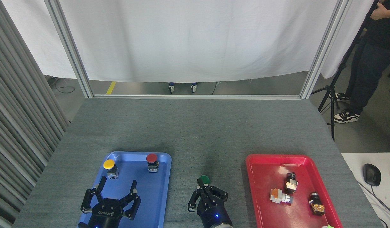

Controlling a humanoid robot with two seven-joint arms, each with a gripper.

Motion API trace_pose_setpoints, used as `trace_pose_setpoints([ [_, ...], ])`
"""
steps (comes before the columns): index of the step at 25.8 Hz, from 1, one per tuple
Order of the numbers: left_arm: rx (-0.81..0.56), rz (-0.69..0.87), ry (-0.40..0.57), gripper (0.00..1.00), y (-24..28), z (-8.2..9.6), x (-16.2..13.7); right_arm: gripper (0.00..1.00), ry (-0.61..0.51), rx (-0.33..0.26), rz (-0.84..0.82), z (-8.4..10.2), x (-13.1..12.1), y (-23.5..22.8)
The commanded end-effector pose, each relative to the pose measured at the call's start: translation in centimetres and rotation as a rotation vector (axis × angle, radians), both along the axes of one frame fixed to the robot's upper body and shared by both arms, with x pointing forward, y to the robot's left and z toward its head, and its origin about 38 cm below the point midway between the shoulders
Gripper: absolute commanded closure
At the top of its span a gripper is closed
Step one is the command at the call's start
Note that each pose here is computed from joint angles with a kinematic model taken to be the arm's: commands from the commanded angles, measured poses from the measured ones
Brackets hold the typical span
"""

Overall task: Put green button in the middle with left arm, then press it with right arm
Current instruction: 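Lower the right gripper onto the green button and press it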

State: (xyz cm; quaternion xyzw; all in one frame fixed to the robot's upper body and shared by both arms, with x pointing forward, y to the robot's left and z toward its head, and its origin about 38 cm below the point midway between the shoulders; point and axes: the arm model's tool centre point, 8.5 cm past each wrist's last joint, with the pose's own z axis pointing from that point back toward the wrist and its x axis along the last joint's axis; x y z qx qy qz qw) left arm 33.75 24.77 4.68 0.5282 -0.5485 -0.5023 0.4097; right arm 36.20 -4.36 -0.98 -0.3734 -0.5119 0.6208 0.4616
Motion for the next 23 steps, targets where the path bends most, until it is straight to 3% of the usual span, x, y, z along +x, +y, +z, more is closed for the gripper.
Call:
trace_pose_setpoints([
  [1, 0.000, 0.002, -0.001, 0.00, 0.1, 0.0, 0.0, 1.00, 0.012, -0.002, -0.002, -0.3, -0.1, -0.1],
  [11, 0.000, 0.004, -0.001, 0.00, 0.2, 0.1, 0.1, 1.00, 0.032, 0.000, -0.007, -1.4, -0.4, -0.3],
  [15, 0.000, 0.004, -0.003, 0.00, 0.2, 0.1, 0.2, 1.00, 0.009, 0.037, -0.018, -0.4, 0.0, -0.2],
  [23, -0.001, 0.004, -0.004, 0.00, 0.2, 0.2, 0.2, 1.00, -0.109, 0.135, -0.043, 4.4, 1.3, -0.8],
])
